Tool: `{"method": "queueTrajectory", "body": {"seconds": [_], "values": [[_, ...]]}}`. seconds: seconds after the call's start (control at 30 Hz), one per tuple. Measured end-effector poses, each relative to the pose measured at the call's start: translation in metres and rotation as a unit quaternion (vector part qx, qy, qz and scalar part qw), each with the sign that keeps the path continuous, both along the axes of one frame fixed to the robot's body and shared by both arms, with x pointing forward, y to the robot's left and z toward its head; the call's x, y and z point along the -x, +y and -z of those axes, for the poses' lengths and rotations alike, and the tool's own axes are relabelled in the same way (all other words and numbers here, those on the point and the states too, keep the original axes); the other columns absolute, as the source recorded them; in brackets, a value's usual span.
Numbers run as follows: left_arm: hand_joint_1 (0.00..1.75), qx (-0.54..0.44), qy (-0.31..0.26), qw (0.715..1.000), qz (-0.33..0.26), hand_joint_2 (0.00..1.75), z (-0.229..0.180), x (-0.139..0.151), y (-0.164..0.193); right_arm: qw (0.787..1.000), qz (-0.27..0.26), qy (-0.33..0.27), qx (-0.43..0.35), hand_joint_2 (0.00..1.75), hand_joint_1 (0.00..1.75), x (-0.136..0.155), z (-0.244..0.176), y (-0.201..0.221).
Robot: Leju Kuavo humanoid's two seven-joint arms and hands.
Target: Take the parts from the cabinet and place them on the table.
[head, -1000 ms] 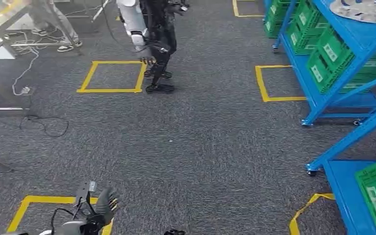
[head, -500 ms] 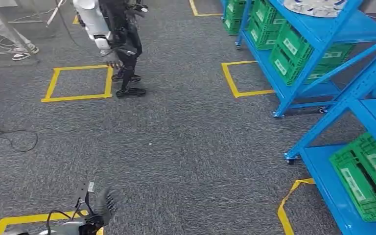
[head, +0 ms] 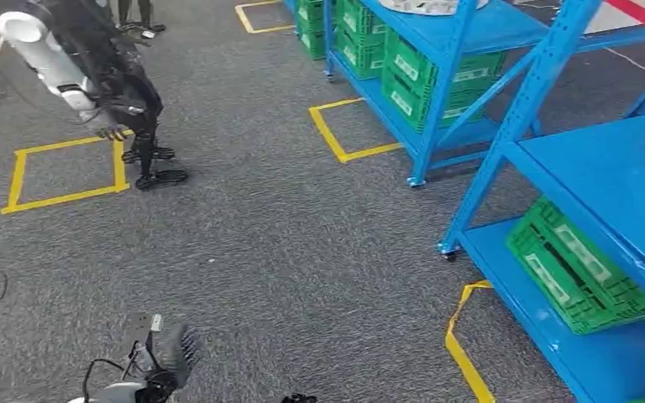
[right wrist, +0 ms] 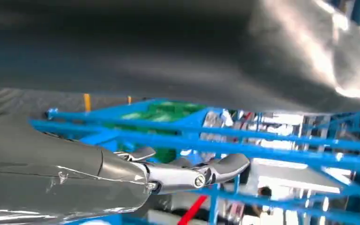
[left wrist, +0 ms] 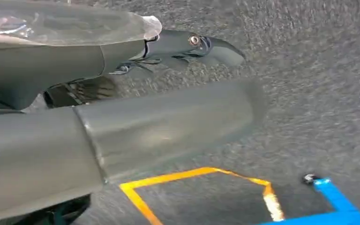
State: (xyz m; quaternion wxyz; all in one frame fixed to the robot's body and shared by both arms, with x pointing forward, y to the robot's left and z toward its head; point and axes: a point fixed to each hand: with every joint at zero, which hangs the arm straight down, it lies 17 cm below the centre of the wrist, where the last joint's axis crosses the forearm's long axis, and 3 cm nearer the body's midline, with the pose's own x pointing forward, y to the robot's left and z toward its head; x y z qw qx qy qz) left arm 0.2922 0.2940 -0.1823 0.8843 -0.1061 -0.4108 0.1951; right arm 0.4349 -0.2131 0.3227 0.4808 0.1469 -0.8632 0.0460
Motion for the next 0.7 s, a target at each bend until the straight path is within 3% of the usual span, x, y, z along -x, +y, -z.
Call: {"method": "queueTrajectory", "body": {"seconds": [0.7], "values": [[0.0, -0.004, -0.004, 1.0, 0.013, 0.0, -0.0043, -0.0101, -0.0041, 1.0, 0.015, 0.005, 0.007, 0.0, 0.0, 0.002, 0.0038, -0.007]]}}
